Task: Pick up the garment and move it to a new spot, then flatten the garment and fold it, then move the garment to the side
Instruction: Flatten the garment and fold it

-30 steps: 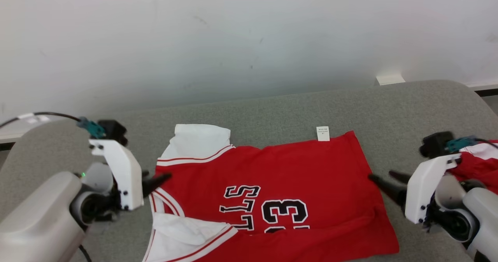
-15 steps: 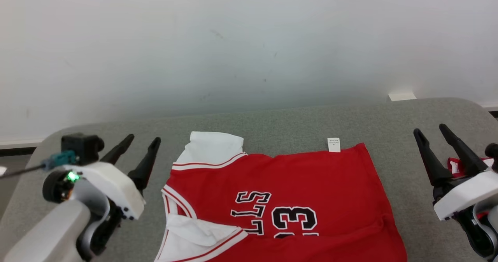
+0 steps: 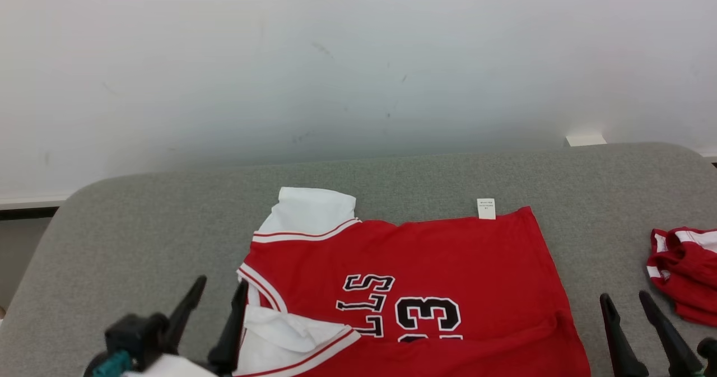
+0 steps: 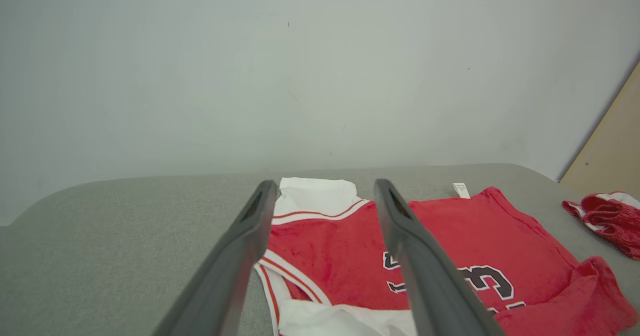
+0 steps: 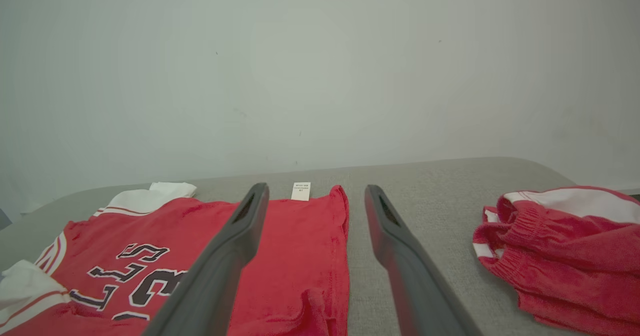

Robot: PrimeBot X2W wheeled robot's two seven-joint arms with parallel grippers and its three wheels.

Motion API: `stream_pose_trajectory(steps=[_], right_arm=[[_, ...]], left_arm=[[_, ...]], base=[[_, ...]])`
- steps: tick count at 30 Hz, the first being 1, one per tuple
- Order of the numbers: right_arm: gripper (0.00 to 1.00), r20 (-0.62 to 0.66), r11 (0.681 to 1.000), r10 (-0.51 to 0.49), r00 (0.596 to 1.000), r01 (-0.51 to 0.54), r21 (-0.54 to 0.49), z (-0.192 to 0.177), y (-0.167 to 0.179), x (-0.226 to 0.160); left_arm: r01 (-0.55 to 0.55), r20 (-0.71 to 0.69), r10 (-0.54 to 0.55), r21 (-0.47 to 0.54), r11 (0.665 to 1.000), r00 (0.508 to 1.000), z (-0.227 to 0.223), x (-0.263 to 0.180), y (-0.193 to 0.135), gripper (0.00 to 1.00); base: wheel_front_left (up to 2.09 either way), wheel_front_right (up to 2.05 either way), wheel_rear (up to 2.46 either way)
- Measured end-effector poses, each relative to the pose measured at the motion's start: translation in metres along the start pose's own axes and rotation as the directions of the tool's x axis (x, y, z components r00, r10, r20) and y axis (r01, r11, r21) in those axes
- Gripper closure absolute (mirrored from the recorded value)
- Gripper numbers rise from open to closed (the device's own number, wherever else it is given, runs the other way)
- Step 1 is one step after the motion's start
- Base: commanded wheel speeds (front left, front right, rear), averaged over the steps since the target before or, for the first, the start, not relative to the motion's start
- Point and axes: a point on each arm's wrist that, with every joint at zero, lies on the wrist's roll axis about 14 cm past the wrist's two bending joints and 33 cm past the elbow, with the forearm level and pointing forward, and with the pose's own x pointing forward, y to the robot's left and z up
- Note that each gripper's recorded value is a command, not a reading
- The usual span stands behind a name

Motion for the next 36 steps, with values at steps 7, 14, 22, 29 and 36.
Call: stream_pose_trajectory(steps=[7, 14, 22, 29, 36], right_arm=[[0.00, -0.152, 0.997, -0.067, 0.986, 0.072, 0.024, -0.048, -0.006, -0.026], [0.00, -0.296, 0.993, -0.103, 0.950, 0.117, 0.029, -0.087, -0.013, -0.034], [0.00, -0.444, 0.993, -0.110, 0.889, 0.122, -0.001, -0.116, -0.017, -0.027], [0.00, -0.570, 0.997, -0.074, 0.819, 0.082, -0.011, -0.143, -0.004, -0.030], [1.00, -0.581, 0.998, -0.039, 0.813, 0.057, 0.012, -0.146, 0.004, -0.027]], left_arm=[[-0.029, -0.155, 0.026, -0.012, 1.000, 0.988, -0.060, -0.035, -0.007, 0.00], [-0.020, -0.375, 0.019, 0.002, 1.000, 0.927, -0.121, -0.060, -0.005, 0.00], [-0.017, -0.560, 0.015, 0.002, 1.000, 0.829, -0.160, -0.067, -0.004, 0.00], [-0.086, -0.653, 0.072, 0.010, 0.996, 0.754, -0.180, -0.071, 0.007, 0.00], [-0.078, -0.648, 0.044, -0.023, 0.997, 0.760, -0.176, -0.068, 0.001, 1.00]], base=[[0.00, 0.00, 0.00], [0.00, 0.00, 0.00], [0.00, 0.00, 0.00], [0.00, 0.00, 0.00], [0.00, 0.00, 0.00]])
